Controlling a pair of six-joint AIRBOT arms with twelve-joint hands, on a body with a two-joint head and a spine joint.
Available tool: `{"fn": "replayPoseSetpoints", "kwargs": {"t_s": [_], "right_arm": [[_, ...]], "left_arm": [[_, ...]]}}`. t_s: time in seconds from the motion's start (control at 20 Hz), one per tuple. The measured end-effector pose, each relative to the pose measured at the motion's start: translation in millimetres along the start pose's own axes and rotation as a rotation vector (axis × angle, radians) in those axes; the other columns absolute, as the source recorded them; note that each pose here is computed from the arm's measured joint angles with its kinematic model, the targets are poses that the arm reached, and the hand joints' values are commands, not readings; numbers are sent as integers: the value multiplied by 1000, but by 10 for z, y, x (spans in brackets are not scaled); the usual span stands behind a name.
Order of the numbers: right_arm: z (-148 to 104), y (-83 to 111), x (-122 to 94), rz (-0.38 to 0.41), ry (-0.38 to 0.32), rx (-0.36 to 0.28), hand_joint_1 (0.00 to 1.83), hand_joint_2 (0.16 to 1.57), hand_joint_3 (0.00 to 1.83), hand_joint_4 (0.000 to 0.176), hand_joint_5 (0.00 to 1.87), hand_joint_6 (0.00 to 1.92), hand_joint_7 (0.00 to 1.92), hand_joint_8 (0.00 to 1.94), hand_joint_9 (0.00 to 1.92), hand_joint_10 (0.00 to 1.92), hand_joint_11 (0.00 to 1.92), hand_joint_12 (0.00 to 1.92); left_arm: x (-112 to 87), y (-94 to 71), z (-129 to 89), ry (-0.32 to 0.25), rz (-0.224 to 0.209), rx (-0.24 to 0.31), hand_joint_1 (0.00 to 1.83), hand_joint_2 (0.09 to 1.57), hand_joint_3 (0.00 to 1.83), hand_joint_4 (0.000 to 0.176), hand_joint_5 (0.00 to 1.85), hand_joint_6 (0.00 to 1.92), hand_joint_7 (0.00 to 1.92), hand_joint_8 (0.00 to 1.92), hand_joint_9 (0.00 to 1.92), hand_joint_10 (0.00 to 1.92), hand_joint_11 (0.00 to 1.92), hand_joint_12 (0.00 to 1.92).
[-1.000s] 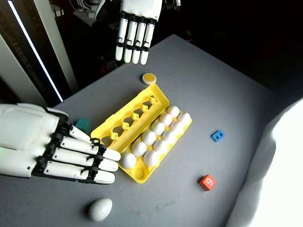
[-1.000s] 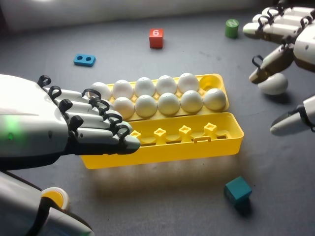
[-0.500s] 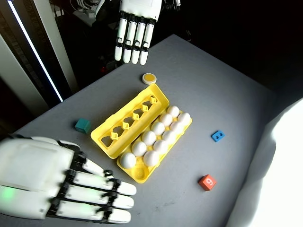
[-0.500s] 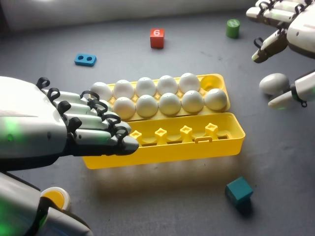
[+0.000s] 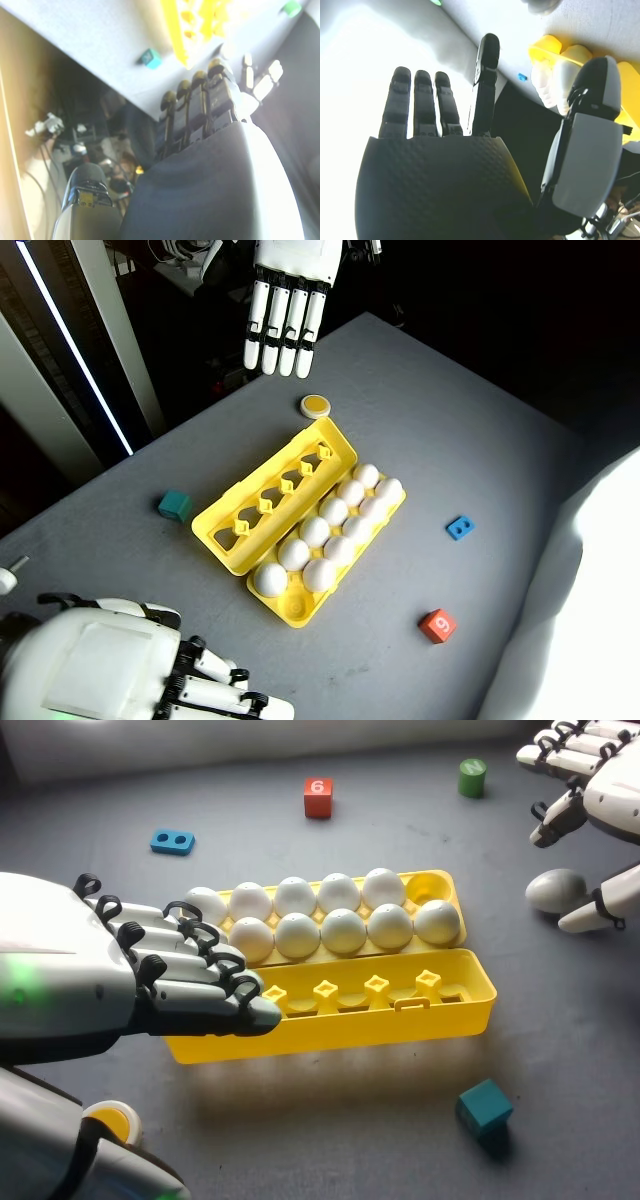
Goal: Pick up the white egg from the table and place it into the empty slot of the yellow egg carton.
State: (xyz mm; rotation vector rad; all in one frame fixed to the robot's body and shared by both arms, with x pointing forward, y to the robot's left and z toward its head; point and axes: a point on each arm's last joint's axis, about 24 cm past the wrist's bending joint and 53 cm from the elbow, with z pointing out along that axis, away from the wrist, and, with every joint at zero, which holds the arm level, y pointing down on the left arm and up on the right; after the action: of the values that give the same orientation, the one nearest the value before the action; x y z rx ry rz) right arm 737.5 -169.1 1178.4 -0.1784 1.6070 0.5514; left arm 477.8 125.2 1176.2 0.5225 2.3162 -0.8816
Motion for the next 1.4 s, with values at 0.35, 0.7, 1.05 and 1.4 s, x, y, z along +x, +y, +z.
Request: {"fn": "replayPoseSetpoints", "kwargs": {"t_s": [0.35,0.7,1.05,1.4], "right_arm": [[115,-217,115,-27,5,38,676,767,0,120,855,22,0,0,0,0,0,0],[197,-214,196,-29,7,38,754,765,0,94,908,33,0,0,0,0,0,0],[233,-177,231,-26,7,32,817,801,10,99,964,40,0,0,0,0,0,0],[260,-113,265,-20,6,21,960,831,15,47,1045,50,0,0,0,0,0,0]], "left_arm": [[-78,20,-26,-24,-6,3,0,1082,2,0,84,5,59,5,8,2,3,1],[-184,191,-76,-54,-9,-34,0,1074,0,0,64,2,45,1,2,1,0,0],[-234,142,-85,-71,26,-37,0,1072,0,0,81,7,56,5,5,2,1,0],[-214,160,-75,-65,58,-61,0,1077,0,0,80,5,49,4,9,4,10,5]]}}
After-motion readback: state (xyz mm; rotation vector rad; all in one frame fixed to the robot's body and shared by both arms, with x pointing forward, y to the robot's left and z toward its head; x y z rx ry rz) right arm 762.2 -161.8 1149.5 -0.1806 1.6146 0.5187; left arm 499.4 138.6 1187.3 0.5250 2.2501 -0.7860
